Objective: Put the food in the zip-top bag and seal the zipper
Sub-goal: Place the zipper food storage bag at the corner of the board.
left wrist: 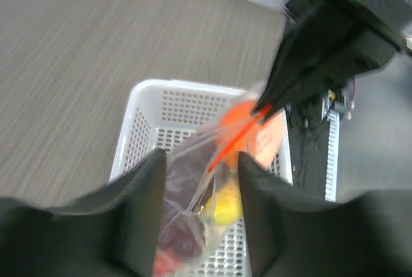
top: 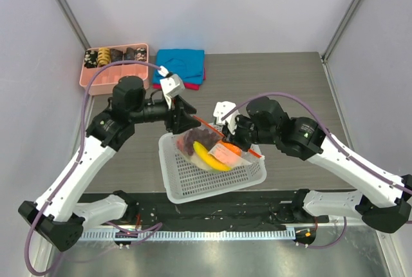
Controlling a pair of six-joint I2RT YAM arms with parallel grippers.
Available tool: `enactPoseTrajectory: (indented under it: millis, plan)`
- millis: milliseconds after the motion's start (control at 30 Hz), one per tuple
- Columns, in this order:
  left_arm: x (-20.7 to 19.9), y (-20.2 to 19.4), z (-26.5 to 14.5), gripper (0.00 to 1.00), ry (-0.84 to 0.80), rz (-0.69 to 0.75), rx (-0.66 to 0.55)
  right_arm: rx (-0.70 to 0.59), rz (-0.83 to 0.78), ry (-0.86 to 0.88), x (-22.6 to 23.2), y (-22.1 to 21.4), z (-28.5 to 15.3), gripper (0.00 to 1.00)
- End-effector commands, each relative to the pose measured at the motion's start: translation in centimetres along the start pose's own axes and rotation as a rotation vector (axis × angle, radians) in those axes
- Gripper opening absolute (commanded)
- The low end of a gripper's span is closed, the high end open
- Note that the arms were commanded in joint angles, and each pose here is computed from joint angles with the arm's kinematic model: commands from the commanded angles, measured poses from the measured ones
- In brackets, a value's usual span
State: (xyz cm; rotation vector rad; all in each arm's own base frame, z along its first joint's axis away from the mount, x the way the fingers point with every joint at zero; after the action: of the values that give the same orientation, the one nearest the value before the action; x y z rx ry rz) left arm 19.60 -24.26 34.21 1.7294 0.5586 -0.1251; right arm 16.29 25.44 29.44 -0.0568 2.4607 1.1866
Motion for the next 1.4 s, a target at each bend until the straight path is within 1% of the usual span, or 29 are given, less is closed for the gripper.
enactPoseTrajectory:
  millis: [0,33,67,100,133,167,200,267,300,333,400,500,567,633,667,733,767,800,867,900,967,1000,1100,1167,1200,1233,1300,1333,1367]
  plan:
    - [0.7,7.0,-3.0,0.65,0.160,0.000,-0.283,-0.193,0.193,-0.126,-2.7,5.1,-3.4,0.01]
    - [1.2,7.9,-3.5,0.71,0.186,-0.024,-0.322,-0.217,0.234,-0.149,-3.3,5.7,-3.7,0.01]
    - [1.6,9.1,-4.2,0.81,0.209,-0.036,-0.368,-0.245,0.274,-0.172,-4.1,6.5,-4.4,0.01]
    - [2.3,10.9,-5.7,0.85,0.244,-0.039,-0.432,-0.257,0.322,-0.204,-5.2,6.4,-4.8,0.01]
    - [2.9,11.5,-6.1,0.89,0.255,-0.102,-0.462,-0.290,0.429,-0.216,-5.8,6.9,-5.2,0.01]
    - [3.3,12.1,-6.6,0.93,0.268,-0.120,-0.486,-0.311,0.487,-0.238,-6.6,7.1,-5.7,0.01]
    - [3.4,12.9,-7.2,0.93,0.274,-0.129,-0.514,-0.331,0.544,-0.279,-8.2,6.7,-6.3,0.01]
    - [4.2,13.2,-8.0,0.93,0.291,-0.158,-0.536,-0.360,0.664,-0.313,-9.5,6.6,-7.0,0.01]
    - [4.4,13.1,-8.1,0.94,0.297,-0.161,-0.538,-0.375,0.703,-0.332,-10.2,6.6,-7.3,0.01]
    - [4.5,13.0,-8.3,0.94,0.303,-0.160,-0.543,-0.386,0.793,-0.372,-11.5,6.0,-7.7,0.01]
    - [4.8,12.5,-8.2,0.95,0.307,-0.168,-0.537,-0.417,0.862,-0.416,-13.1,6.0,-8.5,0.01]
    - [4.9,12.0,-8.1,0.98,0.305,-0.167,-0.539,-0.454,1.016,-0.547,-16.6,4.9,-10.0,0.01]
    - [4.8,11.8,-8.1,1.00,0.301,-0.159,-0.540,-0.472,1.125,-0.671,-19.3,3.3,-11.2,0.01]
    - [4.8,11.7,-8.2,1.00,0.304,-0.156,-0.545,-0.485,1.199,-0.742,-21.0,2.1,-11.8,0.01]
    - [4.9,11.5,-8.1,1.00,0.304,-0.158,-0.543,-0.494,1.271,-0.819,-22.6,0.6,-12.4,0.01]
    - [5.1,11.2,-8.0,1.00,0.305,-0.162,-0.539,-0.507,1.335,-0.881,-24.2,-1.0,-12.8,0.01]
    - [5.2,11.0,-7.9,1.00,0.306,-0.166,-0.534,-0.490,1.378,-0.987,-25.7,-3.3,-13.3,0.01]
    - [5.2,10.9,-7.9,1.00,0.307,-0.164,-0.536,-0.515,1.408,-1.015,-26.4,-3.8,-13.5,0.01]
    - [5.4,10.6,-7.8,1.00,0.309,-0.166,-0.528,-0.510,1.430,-1.087,-27.5,-5.5,-13.4,0.01]
    - [5.5,10.5,-7.7,1.00,0.311,-0.168,-0.525,-0.537,1.418,-1.156,-28.8,-6.4,-13.8,0.01]
    - [5.7,10.1,-7.6,1.00,0.314,-0.169,-0.519,-0.549,1.422,-1.207,-29.8,-8.1,-13.4,0.01]
    - [5.9,9.9,-7.6,1.00,0.318,-0.170,-0.516,-0.585,1.419,-1.235,-31.3,-9.2,-13.4,0.01]
    - [6.2,9.3,-7.4,1.00,0.322,-0.172,-0.502,-0.666,1.442,-1.276,-34.1,-11.1,-13.4,0.01]
    - [6.4,8.8,-7.3,1.00,0.326,-0.173,-0.494,-0.685,1.501,-1.307,-36.6,-14.2,-12.7,0.01]
    - [6.5,8.7,-7.2,1.00,0.327,-0.175,-0.491,-0.729,1.496,-1.307,-37.8,-14.5,-12.8,0.01]
    - [6.6,8.5,-7.2,1.00,0.329,-0.179,-0.486,-0.706,1.532,-1.340,-39.2,-17.8,-12.3,0.01]
    - [6.9,8.0,-6.9,1.00,0.329,-0.183,-0.472,-0.799,1.503,-1.337,-41.9,-17.7,-13.1,0.01]
    - [7.0,7.6,-6.7,1.00,0.328,-0.190,-0.462,-0.787,1.513,-1.339,-43.3,-19.7,-12.2,0.01]
    - [7.3,7.4,-6.6,1.00,0.331,-0.201,-0.454,-0.814,1.531,-1.324,-44.1,-20.3,-11.9,0.01]
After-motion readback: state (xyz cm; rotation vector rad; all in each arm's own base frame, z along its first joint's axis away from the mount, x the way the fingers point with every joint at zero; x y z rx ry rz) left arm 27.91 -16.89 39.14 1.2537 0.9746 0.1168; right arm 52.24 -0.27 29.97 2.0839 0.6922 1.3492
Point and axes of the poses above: each gripper's point midway between its finger pads, its own z axis out along the fingers, its own x axis along the line the jaws close on, y = z × x, the point moved 2 cm from there along -z, back along the fingers, and after that the axes turned 15 degrees about -z, right-handed, at the moved point
